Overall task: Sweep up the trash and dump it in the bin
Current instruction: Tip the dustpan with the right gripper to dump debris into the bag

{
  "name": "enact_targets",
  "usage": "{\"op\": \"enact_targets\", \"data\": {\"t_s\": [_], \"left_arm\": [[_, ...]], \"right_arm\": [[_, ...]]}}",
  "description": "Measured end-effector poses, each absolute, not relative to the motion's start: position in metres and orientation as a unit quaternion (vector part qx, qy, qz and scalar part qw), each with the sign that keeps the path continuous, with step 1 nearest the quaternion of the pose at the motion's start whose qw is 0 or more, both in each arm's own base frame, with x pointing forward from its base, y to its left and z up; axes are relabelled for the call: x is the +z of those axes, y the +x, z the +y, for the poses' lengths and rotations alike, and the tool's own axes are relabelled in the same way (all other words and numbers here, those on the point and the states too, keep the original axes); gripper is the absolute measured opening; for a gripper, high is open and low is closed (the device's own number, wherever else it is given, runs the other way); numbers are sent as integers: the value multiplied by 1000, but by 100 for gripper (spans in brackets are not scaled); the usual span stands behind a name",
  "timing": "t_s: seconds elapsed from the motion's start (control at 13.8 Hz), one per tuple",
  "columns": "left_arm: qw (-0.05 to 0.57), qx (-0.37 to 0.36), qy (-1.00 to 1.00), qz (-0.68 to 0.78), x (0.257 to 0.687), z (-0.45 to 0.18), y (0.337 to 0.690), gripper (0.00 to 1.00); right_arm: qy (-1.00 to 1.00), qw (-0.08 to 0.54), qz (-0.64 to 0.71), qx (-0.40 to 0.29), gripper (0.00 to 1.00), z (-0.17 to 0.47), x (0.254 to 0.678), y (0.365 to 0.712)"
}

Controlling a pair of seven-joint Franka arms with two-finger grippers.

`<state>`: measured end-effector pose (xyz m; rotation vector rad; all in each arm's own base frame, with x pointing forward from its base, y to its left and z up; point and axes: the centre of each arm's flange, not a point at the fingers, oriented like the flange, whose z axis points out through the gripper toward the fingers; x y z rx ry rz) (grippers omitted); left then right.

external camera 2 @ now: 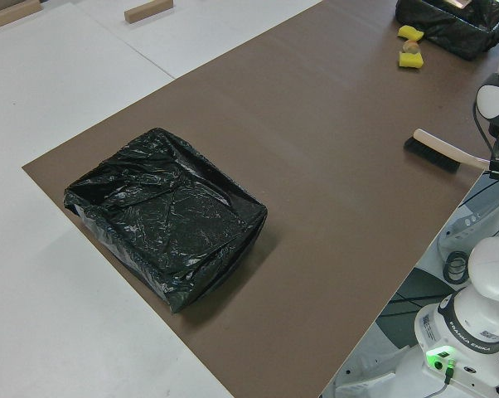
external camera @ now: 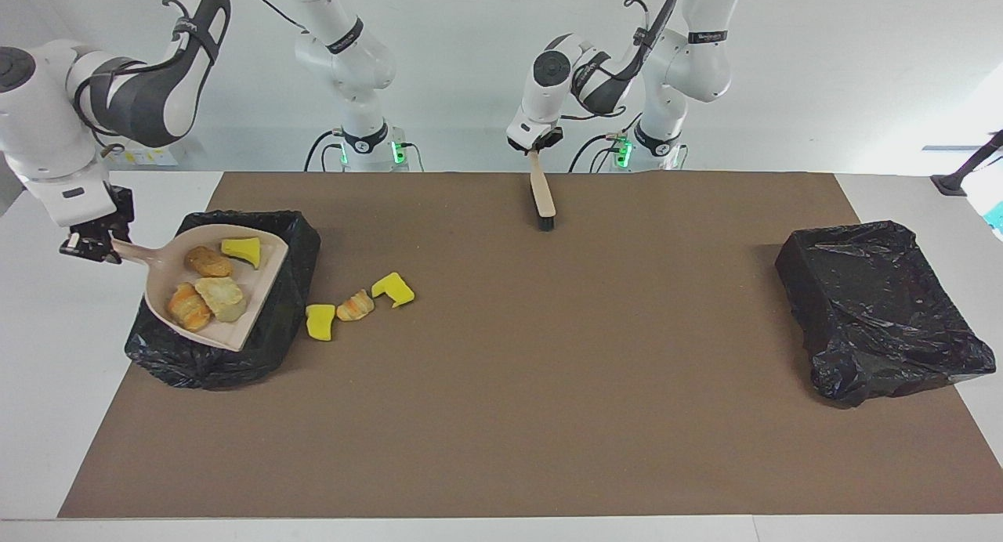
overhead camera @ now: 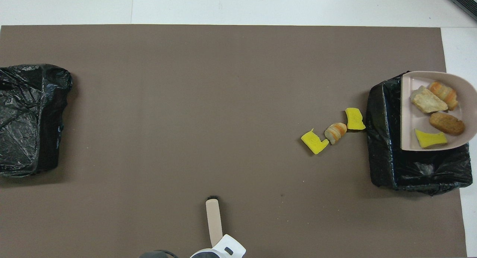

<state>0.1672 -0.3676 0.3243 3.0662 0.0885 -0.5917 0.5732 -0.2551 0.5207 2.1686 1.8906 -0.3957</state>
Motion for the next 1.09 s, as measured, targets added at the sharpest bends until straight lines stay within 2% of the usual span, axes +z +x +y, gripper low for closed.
{"op": "enact_targets", "data": {"t_s": [0.15, 0.29, 0.36, 0.58, 0.8, 1.09], "left_arm": [[11, -188, 982, 26, 325, -367, 169, 56], [17, -184, 982, 31, 325, -366, 174, 76], [23, -179, 983, 38, 326, -365, 180, 76], [41, -156, 985, 56, 325, -363, 204, 100], [57, -122, 989, 61, 331, -358, 253, 100], [42, -78, 995, 46, 361, -340, 340, 100]], "right_arm": [[744, 140, 629, -175, 31, -269, 523, 567], [745, 144, 621, -195, 31, -269, 524, 564], [748, 150, 615, -198, 31, -265, 525, 566], [729, 190, 614, -237, 31, -227, 538, 576], [693, 223, 621, -292, 31, -177, 547, 579], [679, 278, 595, -328, 31, -159, 546, 567]]}}
